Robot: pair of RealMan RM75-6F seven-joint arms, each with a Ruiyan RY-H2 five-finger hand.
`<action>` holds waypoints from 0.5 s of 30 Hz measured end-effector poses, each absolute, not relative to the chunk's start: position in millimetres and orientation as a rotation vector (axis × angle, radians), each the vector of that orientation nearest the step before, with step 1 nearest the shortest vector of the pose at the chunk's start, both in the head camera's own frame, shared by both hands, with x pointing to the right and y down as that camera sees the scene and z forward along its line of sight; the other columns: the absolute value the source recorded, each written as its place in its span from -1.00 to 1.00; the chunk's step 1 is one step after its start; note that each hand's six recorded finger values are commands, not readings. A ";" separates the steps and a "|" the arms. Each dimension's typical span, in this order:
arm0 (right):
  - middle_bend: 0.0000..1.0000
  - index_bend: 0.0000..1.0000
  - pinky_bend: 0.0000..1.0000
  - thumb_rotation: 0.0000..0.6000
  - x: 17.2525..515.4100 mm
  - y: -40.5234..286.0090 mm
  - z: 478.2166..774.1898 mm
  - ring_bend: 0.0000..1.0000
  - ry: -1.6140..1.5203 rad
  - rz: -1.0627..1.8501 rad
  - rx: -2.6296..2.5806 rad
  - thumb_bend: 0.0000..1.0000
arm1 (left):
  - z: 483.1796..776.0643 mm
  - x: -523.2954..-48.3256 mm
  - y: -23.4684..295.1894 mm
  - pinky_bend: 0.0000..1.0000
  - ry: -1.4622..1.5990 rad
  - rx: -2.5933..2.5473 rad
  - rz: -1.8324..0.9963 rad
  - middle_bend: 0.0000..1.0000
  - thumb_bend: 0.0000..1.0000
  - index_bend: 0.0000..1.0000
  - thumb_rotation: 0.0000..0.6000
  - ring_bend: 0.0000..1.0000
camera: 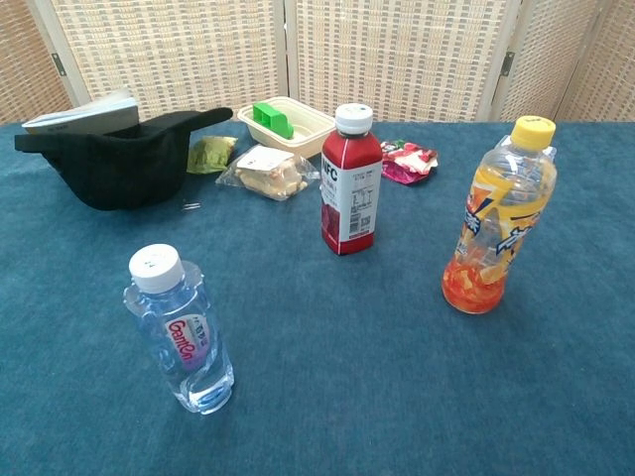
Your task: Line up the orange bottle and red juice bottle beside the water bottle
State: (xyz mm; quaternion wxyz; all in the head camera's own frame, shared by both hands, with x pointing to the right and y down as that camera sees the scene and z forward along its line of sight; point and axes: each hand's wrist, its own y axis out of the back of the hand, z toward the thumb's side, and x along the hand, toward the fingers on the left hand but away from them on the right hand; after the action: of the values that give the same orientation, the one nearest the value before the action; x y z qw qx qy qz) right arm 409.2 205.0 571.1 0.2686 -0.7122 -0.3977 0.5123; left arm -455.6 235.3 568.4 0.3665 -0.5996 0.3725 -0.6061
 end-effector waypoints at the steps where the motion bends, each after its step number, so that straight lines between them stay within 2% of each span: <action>1: -0.70 -0.77 -0.76 1.00 406.0 203.4 573.7 -0.92 -1.073 1.374 -1.947 -0.86 | 568.3 -455.7 235.4 -1.00 0.957 -1.541 -1.558 -1.00 -0.55 -1.00 1.00 -1.00; 15: -0.70 -0.77 -0.76 1.00 349.7 183.7 622.9 -0.92 -1.133 1.230 -2.377 -0.92 | 566.1 -456.5 235.8 -1.00 0.956 -1.540 -1.557 -1.00 -0.55 -1.00 1.00 -1.00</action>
State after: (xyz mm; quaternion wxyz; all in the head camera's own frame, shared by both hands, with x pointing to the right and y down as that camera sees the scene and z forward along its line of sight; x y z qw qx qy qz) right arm 349.7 183.7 622.9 0.1172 -0.8123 -0.3872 0.4202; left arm -456.5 235.8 566.1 0.3671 -0.5994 0.3722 -0.6062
